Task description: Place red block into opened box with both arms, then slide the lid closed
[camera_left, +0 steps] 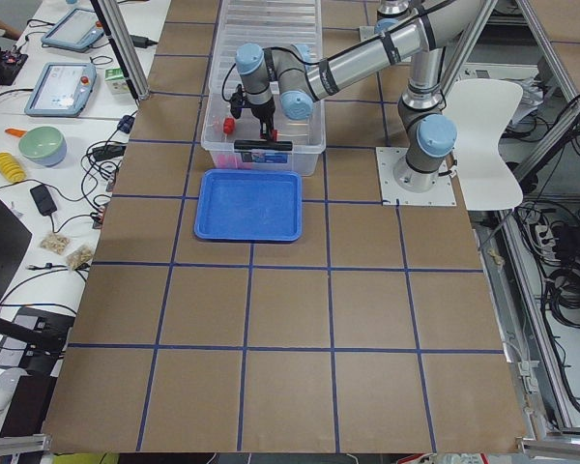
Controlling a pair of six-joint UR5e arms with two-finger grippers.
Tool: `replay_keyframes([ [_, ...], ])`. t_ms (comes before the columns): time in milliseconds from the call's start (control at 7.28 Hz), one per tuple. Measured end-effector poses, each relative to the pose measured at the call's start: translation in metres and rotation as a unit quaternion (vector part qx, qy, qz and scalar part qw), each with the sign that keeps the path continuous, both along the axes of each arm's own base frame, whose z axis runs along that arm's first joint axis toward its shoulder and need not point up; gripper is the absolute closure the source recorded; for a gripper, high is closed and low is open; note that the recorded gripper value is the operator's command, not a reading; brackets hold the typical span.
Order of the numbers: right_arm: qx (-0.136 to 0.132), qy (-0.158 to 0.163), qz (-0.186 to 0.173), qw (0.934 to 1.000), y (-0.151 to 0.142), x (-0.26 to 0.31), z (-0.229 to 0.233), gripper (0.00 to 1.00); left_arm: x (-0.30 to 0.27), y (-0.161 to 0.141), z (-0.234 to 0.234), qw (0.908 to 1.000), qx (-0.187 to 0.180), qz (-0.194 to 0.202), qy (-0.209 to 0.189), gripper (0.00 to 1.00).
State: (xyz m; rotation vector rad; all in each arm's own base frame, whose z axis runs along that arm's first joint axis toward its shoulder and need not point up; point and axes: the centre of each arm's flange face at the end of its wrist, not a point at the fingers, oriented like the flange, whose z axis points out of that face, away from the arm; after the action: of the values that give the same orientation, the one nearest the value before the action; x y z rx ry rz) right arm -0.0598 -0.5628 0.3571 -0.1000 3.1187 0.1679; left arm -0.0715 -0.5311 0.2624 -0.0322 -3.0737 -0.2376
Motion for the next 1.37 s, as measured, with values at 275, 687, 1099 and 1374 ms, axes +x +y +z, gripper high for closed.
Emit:
replay_keyframes([
  [275,-0.002,0.002,-0.002,1.0000,0.002,0.002,0.006,0.00,-0.002,0.004,-0.013,1.0000,0.003,0.000,0.002,0.97],
  [687,-0.014,0.006,-0.001,0.9999,0.013,0.007,0.030,0.00,-0.003,0.008,-0.029,1.0000,-0.001,-0.001,0.002,0.95],
  [1099,-0.024,0.009,-0.005,0.9997,0.048,0.020,0.085,0.00,-0.002,0.006,-0.043,1.0000,0.003,-0.001,0.003,0.06],
  [1374,-0.023,0.011,-0.014,0.9996,0.072,0.031,0.111,0.00,-0.002,0.004,-0.045,1.0000,-0.003,0.001,0.001,0.00],
])
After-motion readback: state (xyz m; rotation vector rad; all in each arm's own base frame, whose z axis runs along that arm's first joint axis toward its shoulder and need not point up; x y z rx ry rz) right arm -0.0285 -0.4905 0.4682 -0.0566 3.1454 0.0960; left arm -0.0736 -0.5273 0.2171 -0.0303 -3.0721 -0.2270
